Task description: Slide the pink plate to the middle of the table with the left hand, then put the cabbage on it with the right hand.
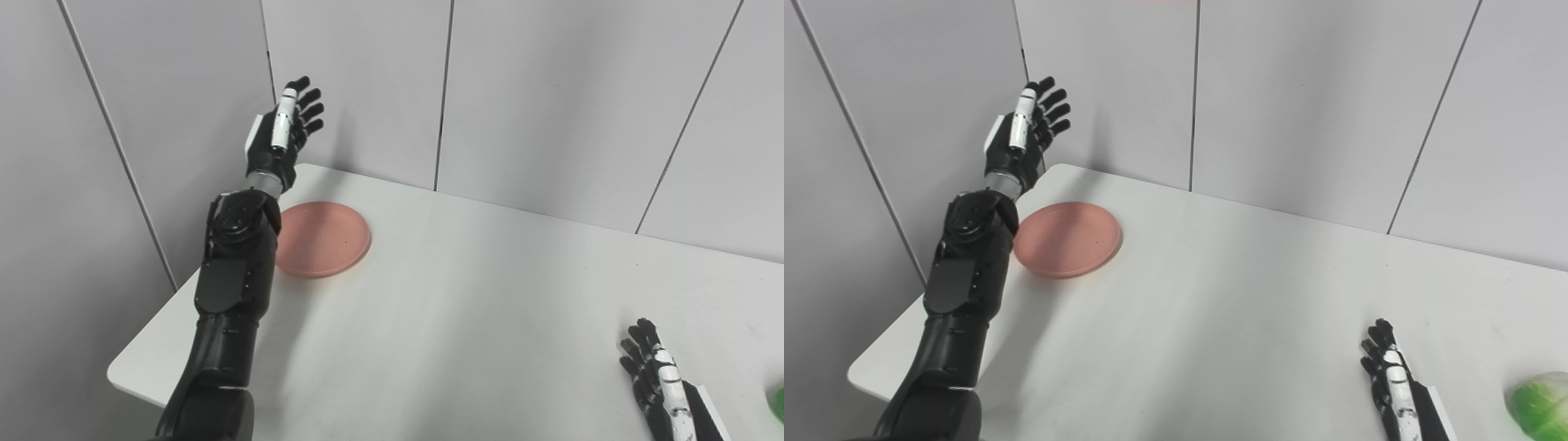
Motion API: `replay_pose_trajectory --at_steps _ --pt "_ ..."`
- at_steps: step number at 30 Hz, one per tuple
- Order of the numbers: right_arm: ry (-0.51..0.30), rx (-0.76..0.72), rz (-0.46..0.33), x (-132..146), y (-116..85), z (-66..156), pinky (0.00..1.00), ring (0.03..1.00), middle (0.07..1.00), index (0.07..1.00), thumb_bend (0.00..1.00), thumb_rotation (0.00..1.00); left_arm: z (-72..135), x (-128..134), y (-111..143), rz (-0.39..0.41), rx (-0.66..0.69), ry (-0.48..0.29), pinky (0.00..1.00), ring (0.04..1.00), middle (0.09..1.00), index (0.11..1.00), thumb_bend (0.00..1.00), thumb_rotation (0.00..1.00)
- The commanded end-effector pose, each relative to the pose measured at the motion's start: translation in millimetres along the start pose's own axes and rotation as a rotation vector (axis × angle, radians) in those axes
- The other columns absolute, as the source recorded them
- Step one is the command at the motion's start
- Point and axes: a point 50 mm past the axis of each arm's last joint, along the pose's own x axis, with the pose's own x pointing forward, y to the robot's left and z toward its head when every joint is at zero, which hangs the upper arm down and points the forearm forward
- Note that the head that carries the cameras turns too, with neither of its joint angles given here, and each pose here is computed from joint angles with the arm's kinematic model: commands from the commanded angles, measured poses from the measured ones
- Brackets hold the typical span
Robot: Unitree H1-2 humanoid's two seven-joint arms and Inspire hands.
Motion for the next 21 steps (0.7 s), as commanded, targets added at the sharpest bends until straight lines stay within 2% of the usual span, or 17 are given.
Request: replay_pose_trajectory --at_steps 1,9,13,21 --pt "0.047 0.004 -0.011 -6.7 -2.6 -5.6 1.00 1.000 1.000 1.000 0.08 1.00 36.7 15.5 7.1 0.021 -0.005 -0.114 0.90 0.898 0.898 0.889 0.38 1.00" --pt "0.046 0.002 -0.012 -7.6 -2.4 -2.9 1.00 1.000 1.000 1.000 0.08 1.00 37.1 12.8 37.7 0.070 -0.001 -0.092 0.92 0.932 0.932 0.922 0.37 1.00" --pt "0.046 0.002 -0.011 -7.8 -2.6 -1.9 1.00 1.000 1.000 1.000 0.07 1.00 31.3 10.7 55.8 0.100 -0.010 -0.075 0.95 0.940 0.937 0.920 0.36 1.00" --pt "0.042 -0.002 -0.016 -8.8 -2.7 0.3 1.00 1.000 1.000 1.000 0.07 1.00 17.1 6.5 83.5 0.149 -0.008 -0.035 0.93 0.929 0.921 0.912 0.37 1.00"
